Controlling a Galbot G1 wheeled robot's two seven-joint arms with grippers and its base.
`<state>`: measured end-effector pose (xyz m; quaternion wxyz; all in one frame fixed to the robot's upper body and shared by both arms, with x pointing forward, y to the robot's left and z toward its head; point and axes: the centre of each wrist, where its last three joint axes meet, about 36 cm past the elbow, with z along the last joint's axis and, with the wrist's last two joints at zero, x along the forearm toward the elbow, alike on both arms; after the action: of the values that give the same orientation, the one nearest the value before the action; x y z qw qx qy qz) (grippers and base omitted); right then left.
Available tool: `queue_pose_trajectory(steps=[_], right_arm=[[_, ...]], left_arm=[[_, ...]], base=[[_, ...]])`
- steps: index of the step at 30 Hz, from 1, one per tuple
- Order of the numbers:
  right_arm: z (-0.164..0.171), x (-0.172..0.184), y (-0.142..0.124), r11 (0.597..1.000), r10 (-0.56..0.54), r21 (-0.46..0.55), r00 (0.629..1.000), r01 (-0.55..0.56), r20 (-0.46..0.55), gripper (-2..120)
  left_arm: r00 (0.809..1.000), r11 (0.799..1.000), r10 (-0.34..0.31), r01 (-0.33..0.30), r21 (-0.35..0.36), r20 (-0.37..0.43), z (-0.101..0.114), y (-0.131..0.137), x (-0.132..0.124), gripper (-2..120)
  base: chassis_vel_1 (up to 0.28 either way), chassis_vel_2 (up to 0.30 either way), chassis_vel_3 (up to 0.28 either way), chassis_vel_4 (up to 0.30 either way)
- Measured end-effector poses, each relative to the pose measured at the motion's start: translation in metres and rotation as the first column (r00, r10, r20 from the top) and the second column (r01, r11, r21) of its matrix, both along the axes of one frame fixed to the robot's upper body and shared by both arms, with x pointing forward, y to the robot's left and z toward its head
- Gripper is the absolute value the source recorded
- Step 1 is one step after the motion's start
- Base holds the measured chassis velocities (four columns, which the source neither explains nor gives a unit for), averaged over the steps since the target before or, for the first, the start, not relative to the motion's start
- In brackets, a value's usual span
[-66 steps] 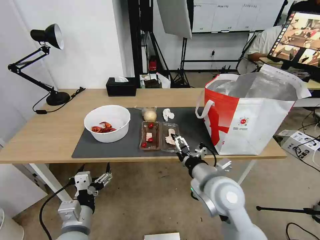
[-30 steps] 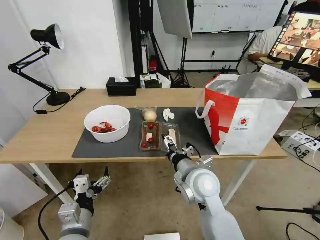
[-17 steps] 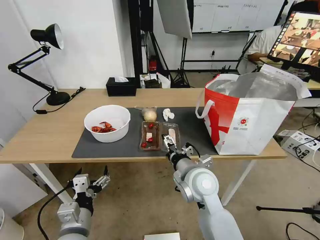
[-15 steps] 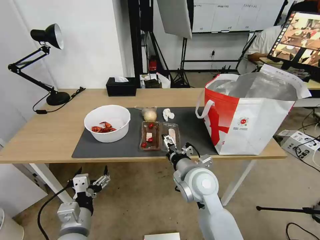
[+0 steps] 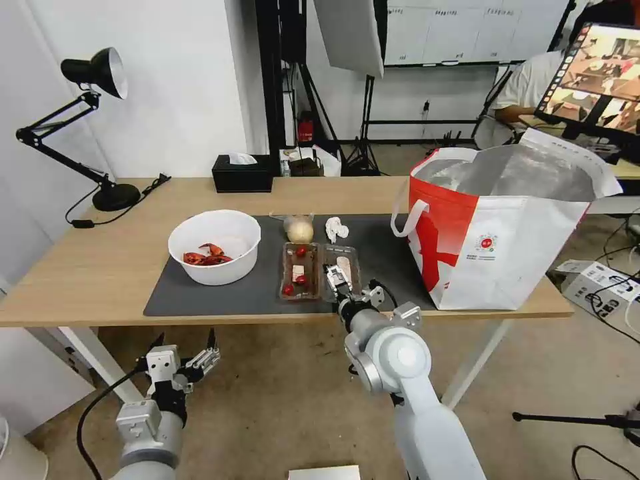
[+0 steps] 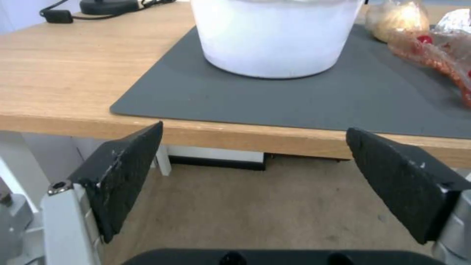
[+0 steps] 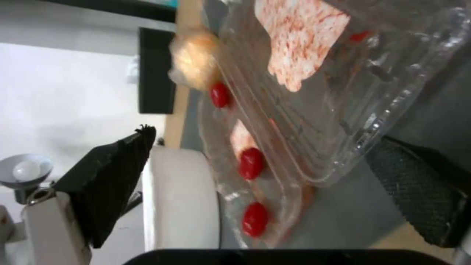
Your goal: Pick up the trash from the table and place it into the takeout bag.
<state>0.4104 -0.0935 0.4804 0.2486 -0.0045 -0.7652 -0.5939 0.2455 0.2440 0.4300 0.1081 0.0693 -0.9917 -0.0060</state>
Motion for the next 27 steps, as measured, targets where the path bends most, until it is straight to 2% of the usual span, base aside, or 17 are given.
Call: queue_pose_trajectory(steps=[3, 4, 6, 11, 14, 23, 27], right_arm=[[0.003, -0.003, 0.002, 0.998, -0.011, -0.059, 0.996, 0.016, 0.087, 100], [0.003, -0.003, 0.002, 0.998, -0.011, -0.059, 0.996, 0.016, 0.087, 100], [0.004, -0.007, 0.003, 0.991, -0.008, -0.132, 0.985, 0.031, 0.171, 100], [0.002, -0.008, 0.003, 0.981, 0.012, -0.192, 0.969, 0.036, 0.245, 100], [0.002, -0.008, 0.002, 0.974, 0.042, -0.226, 0.947, 0.032, 0.317, 100], [0.009, -0.005, 0.006, 0.981, 0.073, -0.191, 0.934, -0.005, 0.349, 100], [0.012, 0.005, 0.019, 0.989, 0.114, -0.127, 0.950, -0.080, 0.292, 100]], left_arm=[[1.000, 1.000, 0.001, -0.001, 0.003, 0.000, 0.000, 0.001, 0.000, 100], [1.000, 1.000, 0.001, -0.001, 0.003, 0.000, 0.000, 0.001, 0.000, 100], [1.000, 1.000, 0.001, -0.001, 0.003, -0.002, 0.000, 0.001, -0.001, 100], [1.000, 1.000, 0.002, -0.002, 0.003, -0.002, 0.001, 0.001, -0.001, 100], [1.000, 1.000, 0.003, -0.003, 0.002, -0.001, 0.001, 0.001, -0.001, 100], [1.000, 1.000, 0.005, -0.005, -0.006, -0.001, 0.001, 0.001, -0.001, 100], [1.000, 1.000, 0.009, -0.009, -0.011, 0.001, 0.002, 0.002, -0.001, 100]], base=[[0.000, 0.000, 0.000, 0.000], [0.000, 0.000, 0.000, 0.000], [0.000, 0.000, 0.000, 0.000], [0.000, 0.000, 0.000, 0.000], [0.000, 0.000, 0.000, 0.000], [0.000, 0.000, 0.000, 0.000], [0.000, 0.000, 0.000, 0.000]])
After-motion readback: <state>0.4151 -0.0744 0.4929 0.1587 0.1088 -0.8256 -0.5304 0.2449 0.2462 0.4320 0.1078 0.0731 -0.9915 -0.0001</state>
